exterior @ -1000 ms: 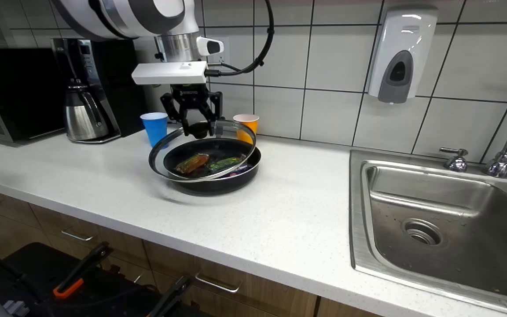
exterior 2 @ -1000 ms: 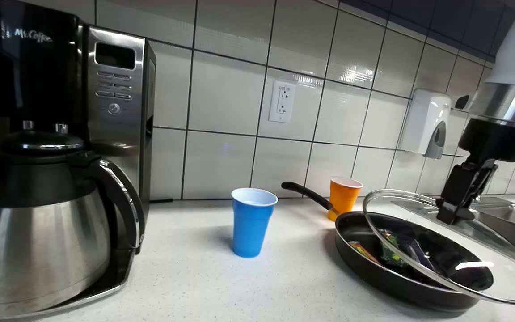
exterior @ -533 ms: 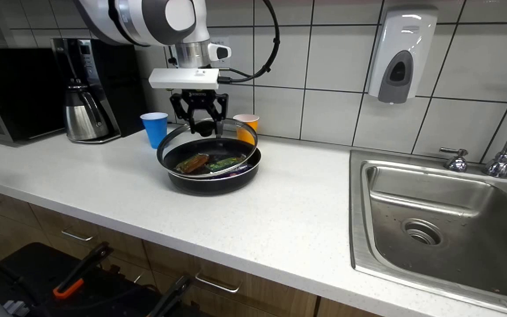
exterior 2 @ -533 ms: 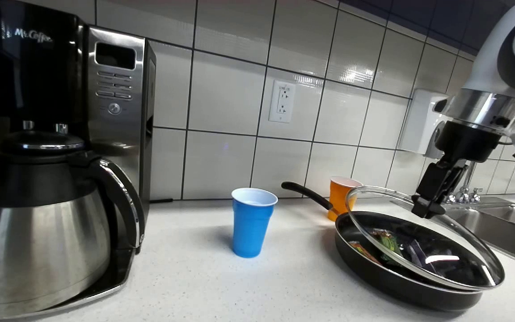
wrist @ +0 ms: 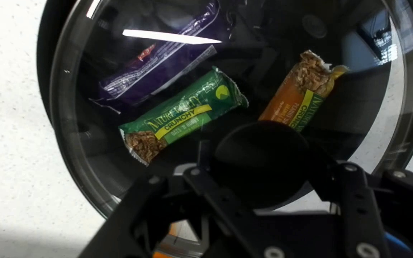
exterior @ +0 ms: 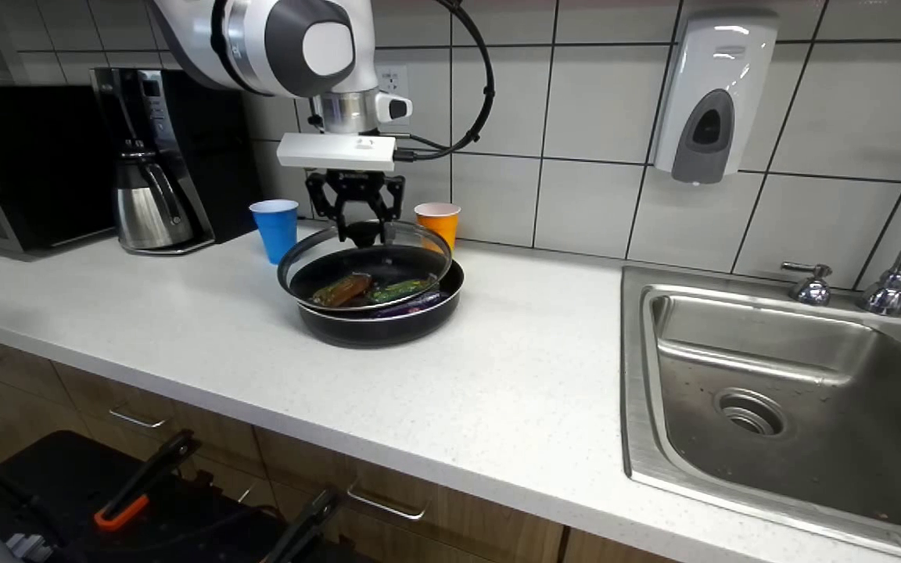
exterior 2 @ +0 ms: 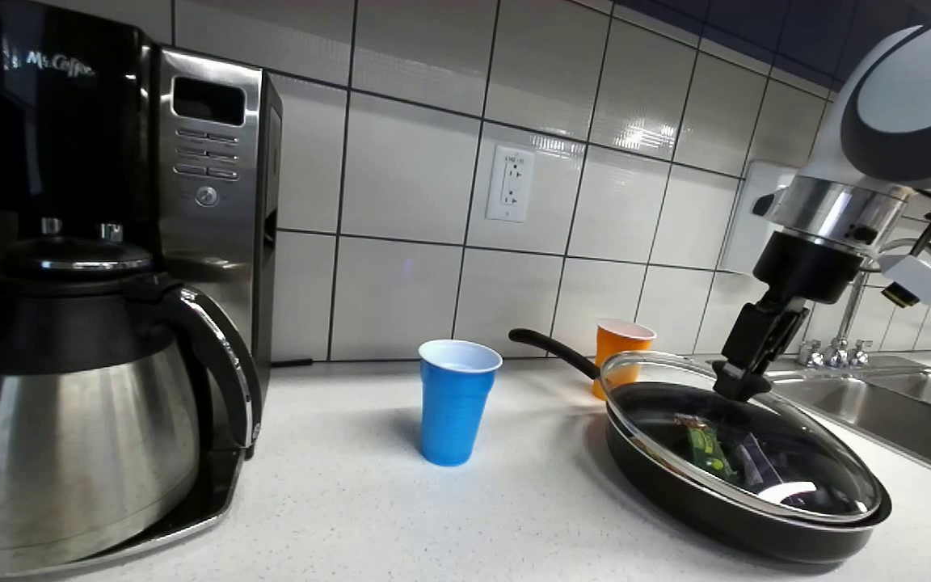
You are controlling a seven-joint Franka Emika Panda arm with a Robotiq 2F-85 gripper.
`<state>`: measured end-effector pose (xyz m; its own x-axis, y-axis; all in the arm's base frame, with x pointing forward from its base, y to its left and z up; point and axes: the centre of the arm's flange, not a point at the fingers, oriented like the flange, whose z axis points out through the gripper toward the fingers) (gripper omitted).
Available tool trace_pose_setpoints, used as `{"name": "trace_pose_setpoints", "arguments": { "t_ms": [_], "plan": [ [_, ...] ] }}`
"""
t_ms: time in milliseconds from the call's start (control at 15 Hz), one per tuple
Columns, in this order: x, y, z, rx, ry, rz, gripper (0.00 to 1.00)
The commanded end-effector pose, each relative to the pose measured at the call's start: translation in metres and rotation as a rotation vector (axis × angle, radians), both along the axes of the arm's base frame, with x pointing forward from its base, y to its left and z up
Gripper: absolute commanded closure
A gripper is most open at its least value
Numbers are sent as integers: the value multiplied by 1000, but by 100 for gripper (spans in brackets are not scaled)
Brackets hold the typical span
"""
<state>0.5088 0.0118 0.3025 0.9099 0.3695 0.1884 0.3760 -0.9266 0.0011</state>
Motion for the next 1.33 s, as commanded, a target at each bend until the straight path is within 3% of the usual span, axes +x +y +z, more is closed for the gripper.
{"name": "trace_pose_setpoints", "arguments": {
  "t_ms": [0,1267],
  "plan": [
    [7,-1,12,6,-20,28,61],
    [-2,-29,0,-10,10,-30,61]
  ]
}}
